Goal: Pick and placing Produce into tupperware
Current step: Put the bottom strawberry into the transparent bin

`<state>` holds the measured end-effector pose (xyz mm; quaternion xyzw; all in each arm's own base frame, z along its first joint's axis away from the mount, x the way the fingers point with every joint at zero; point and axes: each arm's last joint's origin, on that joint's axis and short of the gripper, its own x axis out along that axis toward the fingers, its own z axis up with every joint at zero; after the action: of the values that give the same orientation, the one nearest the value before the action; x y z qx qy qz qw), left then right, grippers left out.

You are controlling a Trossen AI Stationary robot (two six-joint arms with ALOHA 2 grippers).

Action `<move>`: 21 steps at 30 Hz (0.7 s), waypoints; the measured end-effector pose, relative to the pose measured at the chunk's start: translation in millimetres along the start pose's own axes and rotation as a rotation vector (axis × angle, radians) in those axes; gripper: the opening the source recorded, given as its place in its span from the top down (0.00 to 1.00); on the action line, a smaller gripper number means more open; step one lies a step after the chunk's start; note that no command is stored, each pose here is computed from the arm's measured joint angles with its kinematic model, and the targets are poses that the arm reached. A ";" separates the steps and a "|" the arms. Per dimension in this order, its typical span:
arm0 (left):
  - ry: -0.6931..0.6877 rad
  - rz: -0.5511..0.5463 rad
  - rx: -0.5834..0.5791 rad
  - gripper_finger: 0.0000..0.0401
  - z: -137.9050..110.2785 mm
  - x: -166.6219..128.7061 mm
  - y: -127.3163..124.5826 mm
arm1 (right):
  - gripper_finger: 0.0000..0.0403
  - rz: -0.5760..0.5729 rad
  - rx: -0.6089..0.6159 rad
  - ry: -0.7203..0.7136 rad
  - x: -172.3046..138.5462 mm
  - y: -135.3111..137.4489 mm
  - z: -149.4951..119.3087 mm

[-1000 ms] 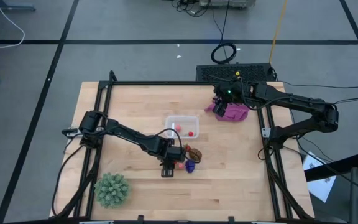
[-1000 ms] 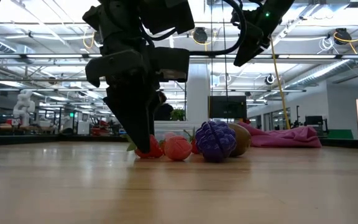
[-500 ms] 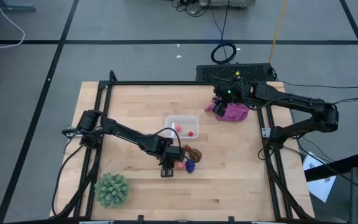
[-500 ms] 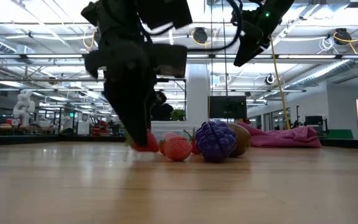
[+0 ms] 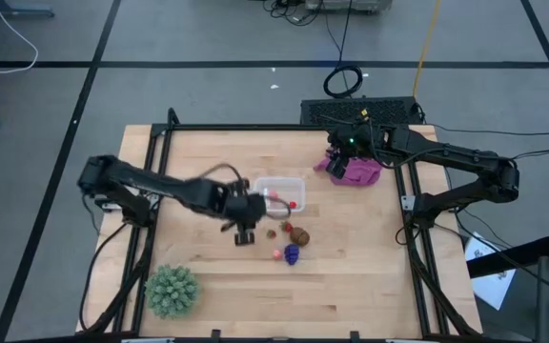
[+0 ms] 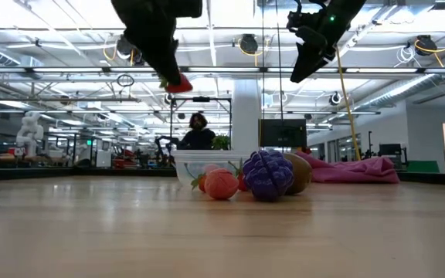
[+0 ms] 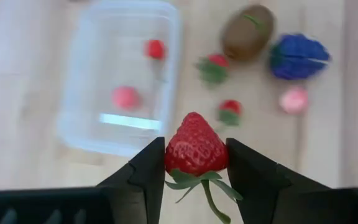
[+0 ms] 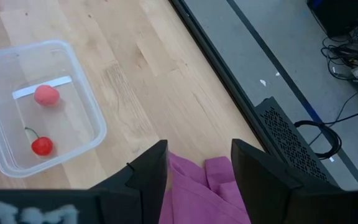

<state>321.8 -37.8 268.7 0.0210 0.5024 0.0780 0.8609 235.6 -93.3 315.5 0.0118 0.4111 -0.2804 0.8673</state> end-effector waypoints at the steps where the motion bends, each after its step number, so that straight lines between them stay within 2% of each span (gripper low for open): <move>1: -0.011 0.010 -0.006 0.63 1.2 -3.5 10.3 | 0.58 0.000 0.000 -0.001 0.0 0.0 0.1; 6: 0.025 0.017 -0.043 0.63 4.3 2.1 60.9 | 0.58 0.000 0.001 -0.005 0.0 0.0 0.5; 11: 0.053 -0.027 -0.055 0.61 8.1 16.1 97.9 | 0.58 0.000 0.000 -0.007 0.0 0.0 0.7; 15: 0.089 -0.066 -0.037 0.61 14.3 31.4 108.6 | 0.58 0.000 -0.005 -0.007 0.0 0.1 0.7; 21: 0.155 -0.122 0.025 0.61 24.8 64.0 103.3 | 0.58 -0.001 -0.008 -0.007 0.0 0.1 0.7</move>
<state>362.6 75.1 237.7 -0.0051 0.5688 0.0206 0.8222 236.1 -93.4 316.0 0.0071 0.4091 -0.2790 0.8687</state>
